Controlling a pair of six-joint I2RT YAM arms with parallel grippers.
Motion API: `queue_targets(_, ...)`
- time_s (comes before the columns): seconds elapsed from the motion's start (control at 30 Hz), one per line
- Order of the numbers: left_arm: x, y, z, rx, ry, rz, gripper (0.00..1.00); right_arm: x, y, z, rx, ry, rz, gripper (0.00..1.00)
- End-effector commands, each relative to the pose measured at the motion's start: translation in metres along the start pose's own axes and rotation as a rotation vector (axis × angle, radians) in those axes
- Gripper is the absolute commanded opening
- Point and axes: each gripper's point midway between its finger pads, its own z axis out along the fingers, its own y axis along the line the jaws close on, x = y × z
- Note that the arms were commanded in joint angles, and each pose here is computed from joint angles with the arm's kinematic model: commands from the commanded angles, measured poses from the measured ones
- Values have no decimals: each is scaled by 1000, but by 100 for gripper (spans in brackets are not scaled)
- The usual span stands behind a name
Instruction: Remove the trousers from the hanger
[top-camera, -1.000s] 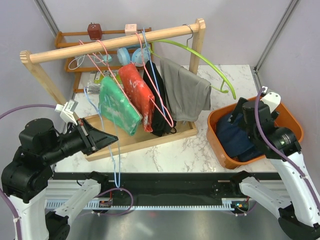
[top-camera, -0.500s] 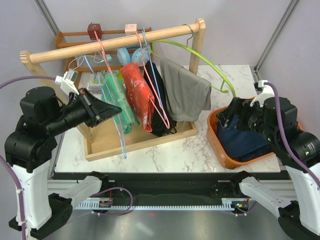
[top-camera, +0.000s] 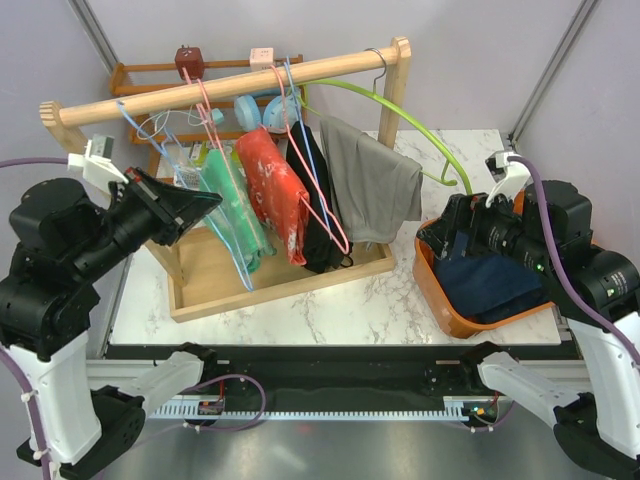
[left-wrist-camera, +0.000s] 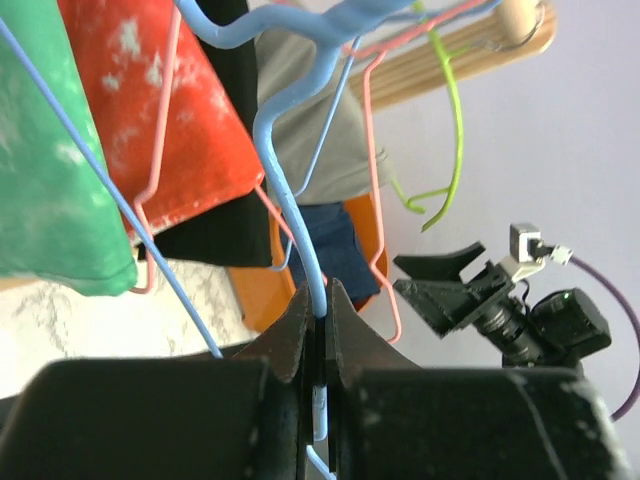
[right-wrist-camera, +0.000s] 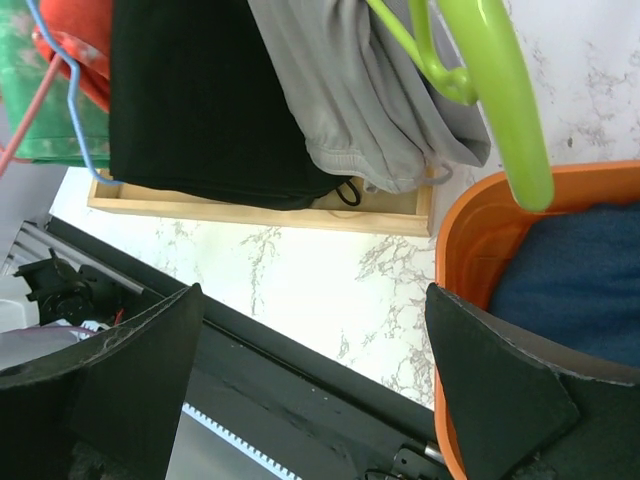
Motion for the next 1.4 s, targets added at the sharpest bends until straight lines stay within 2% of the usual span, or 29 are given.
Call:
queue_targets(0.0,-27,-7,-1,-27,-111,-9,2,-15,14,-6,-58,-33,-40,98)
queue_targets(0.17,-41,5,8,-108,-169,-2,2,-16,22,-4,-91,-19,-44,98)
queue_targets(0.3,-44,16,21,-165,-166,-21,2,-20,25,2,-95,-14,-57,98)
queue_targets(0.47,-61,28,23,-235,-255,-7,2,-28,28,5,-87,-20,-91,98)
queue_targets(0.83,-46,89,30,-453,-219,36,2,-34,40,3,-133,-24,-96,98)
queue_targets(1.07,-33,102,35,-467,-174,31,2,-31,38,6,-130,-14,-95,98)
queue_targets(1.33,-25,112,12,-478,-188,73,2,-29,39,7,-134,-4,-93,98)
queue_targets(1.37,-24,113,10,-478,-190,73,7,-29,39,8,-135,-1,-91,98)
